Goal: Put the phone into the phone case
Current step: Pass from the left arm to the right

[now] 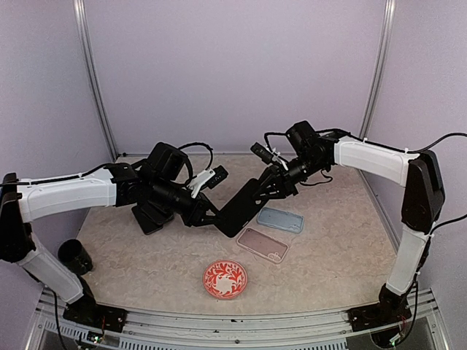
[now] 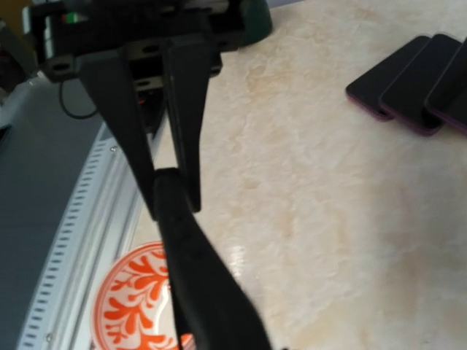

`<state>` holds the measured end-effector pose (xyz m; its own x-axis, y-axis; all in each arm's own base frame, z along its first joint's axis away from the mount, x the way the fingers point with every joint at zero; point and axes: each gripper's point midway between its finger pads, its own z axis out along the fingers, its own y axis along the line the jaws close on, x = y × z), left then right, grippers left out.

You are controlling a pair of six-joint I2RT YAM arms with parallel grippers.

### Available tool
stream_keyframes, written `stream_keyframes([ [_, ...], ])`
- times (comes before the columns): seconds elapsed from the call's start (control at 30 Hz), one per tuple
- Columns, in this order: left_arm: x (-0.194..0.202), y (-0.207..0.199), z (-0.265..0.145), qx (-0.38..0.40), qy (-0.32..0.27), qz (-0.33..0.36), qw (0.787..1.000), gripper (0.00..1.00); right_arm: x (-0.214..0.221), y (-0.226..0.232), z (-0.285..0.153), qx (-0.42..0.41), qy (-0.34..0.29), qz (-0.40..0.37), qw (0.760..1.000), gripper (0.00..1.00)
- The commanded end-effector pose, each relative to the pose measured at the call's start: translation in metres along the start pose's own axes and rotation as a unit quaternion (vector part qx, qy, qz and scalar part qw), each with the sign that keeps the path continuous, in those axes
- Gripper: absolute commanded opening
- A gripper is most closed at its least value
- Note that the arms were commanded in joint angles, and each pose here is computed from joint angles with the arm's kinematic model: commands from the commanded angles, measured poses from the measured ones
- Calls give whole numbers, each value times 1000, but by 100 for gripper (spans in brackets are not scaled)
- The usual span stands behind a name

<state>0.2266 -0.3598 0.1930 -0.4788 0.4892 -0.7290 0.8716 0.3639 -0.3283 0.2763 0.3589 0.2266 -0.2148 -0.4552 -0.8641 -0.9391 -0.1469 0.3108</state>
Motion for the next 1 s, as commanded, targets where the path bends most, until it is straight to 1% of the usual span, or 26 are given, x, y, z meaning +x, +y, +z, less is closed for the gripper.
stream_keyframes([
  [0.0, -15, -8, -8, 8, -21, 20, 1000, 13, -3, 8, -1, -28, -9, 3, 1000, 19],
  [0.03, -14, -8, -7, 8, -21, 20, 1000, 13, -3, 8, -1, -29, -9, 3, 1000, 18],
  [0.17, -13, -7, -6, 8, -19, 18, 1000, 14, -3, 7, -1, -29, -10, 4, 1000, 8],
  [0.23, -14, -7, -6, 7, -19, 18, 1000, 19, -4, 7, -1, -30, -11, 4, 999, 1],
  [0.3, -16, -6, -7, 3, -24, 19, 1000, 25, -4, 6, 0, -29, -10, 7, 999, 0],
  [0.33, -17, -5, -8, -1, -26, 19, 999, 31, -5, 5, 0, -29, -11, 6, 1000, 0],
  [0.37, -19, -4, -10, -5, -30, 18, 999, 39, -6, 4, -1, -27, -12, 6, 1000, 0],
  [0.43, -24, 2, -14, -22, -42, 14, 999, 51, -9, 2, -3, -20, -16, 4, 1000, 0],
  [0.47, -27, 7, -17, -33, -49, 5, 998, 60, -11, -1, -4, -13, -17, 6, 1000, 0],
  [0.53, -34, 19, -28, -51, -70, -10, 996, 74, -17, -6, -8, 4, -26, 7, 1000, 0],
  [0.63, -48, 38, -54, -85, -121, -34, 988, 95, -24, -23, -14, 44, -37, 21, 998, 0],
  [0.67, -53, 45, -65, -99, -142, -44, 984, 98, -26, -30, -16, 59, -41, 26, 997, 0],
  [0.77, -62, 66, -98, -143, -194, -70, 968, 99, -30, -53, -18, 102, -53, 59, 992, 2],
  [0.8, -63, 76, -110, -166, -211, -81, 960, 99, -30, -61, -18, 115, -59, 84, 988, 2],
  [0.83, -63, 82, -118, -183, -221, -91, 954, 99, -31, -69, -18, 127, -63, 92, 986, 2],
  [0.97, -59, 112, -158, -255, -271, -138, 918, 99, -29, -107, -15, 172, -82, 188, 963, 1],
])
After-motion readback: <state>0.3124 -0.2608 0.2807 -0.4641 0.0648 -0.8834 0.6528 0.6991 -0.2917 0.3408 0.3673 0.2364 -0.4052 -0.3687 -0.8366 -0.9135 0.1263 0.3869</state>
